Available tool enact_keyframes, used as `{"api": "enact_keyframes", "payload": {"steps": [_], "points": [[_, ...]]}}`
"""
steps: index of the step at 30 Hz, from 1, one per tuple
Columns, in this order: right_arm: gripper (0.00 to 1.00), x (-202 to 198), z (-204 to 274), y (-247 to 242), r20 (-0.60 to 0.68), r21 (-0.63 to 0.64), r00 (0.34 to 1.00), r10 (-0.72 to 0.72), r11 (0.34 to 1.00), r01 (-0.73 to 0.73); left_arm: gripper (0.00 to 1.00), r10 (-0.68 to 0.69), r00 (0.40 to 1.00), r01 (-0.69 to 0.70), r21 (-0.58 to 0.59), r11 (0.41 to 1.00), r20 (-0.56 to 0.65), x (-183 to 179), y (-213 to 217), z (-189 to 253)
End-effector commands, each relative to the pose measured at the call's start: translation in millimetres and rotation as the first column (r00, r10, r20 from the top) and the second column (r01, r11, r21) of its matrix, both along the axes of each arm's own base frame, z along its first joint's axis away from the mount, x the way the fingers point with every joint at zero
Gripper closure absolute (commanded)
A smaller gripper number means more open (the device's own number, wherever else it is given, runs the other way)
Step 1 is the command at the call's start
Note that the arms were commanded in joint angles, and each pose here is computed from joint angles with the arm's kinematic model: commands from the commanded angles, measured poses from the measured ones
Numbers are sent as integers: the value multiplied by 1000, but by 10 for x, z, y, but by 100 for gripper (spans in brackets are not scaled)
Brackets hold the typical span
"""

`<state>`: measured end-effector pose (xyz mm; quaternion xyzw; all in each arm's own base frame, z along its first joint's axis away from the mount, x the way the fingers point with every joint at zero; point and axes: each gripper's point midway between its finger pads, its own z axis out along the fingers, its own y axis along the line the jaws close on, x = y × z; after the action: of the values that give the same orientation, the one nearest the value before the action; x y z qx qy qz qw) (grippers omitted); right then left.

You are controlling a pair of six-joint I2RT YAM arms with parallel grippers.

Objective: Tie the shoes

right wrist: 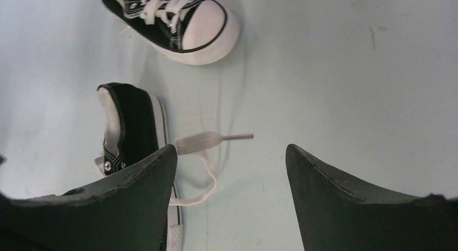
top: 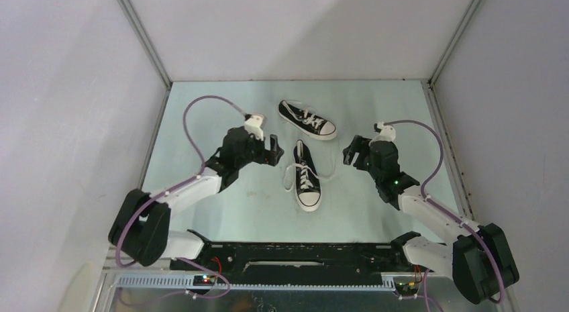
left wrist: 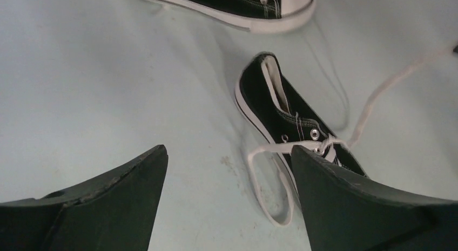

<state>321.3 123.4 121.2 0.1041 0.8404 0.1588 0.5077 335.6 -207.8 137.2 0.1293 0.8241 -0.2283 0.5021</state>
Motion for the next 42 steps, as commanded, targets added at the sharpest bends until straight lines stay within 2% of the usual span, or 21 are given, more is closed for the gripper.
{"api": "enact_keyframes", "payload": {"steps": [1,3,7,10,15,19,21,22,23,24,27,29,30,32,35,42], "points": [[24,74,223,211,104,-2,988,112,994,-113,13,-191,981,195,152,969,-40,-85,-301,-150],[25,60,223,267,104,6,984,142,990,-143,19,-198,978,207,224,952,-63,-110,-319,-240],[26,53,220,270,101,11,984,144,989,-146,21,-210,969,241,333,911,-127,-168,-333,-449],[26,53,225,223,98,11,988,117,993,-118,23,-216,958,273,373,887,-188,-180,-385,-580],[25,70,174,-111,64,2,996,-58,998,58,28,-206,931,330,452,829,-302,-244,-447,-924],[26,56,141,-404,29,40,984,-173,984,172,32,-208,903,378,464,801,-376,-290,-491,-1102],[26,49,147,-419,31,57,984,-173,984,171,40,-190,894,383,474,793,-405,-289,-484,-1177],[26,45,144,-419,34,61,985,-171,984,169,47,-180,891,382,476,792,-416,-273,-493,-1212],[27,40,158,-411,39,65,985,-165,985,163,58,-173,884,389,479,787,-433,-296,-476,-1240],[27,38,165,-413,43,66,985,-165,985,162,63,-176,878,398,474,785,-446,-288,-503,-1260],[27,31,171,-444,45,63,983,-180,982,177,96,-168,868,408,478,778,-467,-304,-495,-1265],[25,23,169,-515,43,58,976,-215,975,212,99,-173,890,378,469,798,-423,-278,-499,-1120],[12,9,171,-616,43,45,964,-264,964,262,100,-181,902,362,459,811,-391,-237,-529,-1058],[2,-52,141,-857,20,44,926,-378,925,377,100,-176,927,318,449,835,-330,-203,-511,-906],[1,-180,44,-1124,-38,64,858,-512,856,513,100,-111,959,220,435,873,-263,-133,-372,-736],[4,-383,-212,-1600,-160,118,640,-751,629,768,100,-28,989,79,357,931,-146,-16,-201,-462]]}}
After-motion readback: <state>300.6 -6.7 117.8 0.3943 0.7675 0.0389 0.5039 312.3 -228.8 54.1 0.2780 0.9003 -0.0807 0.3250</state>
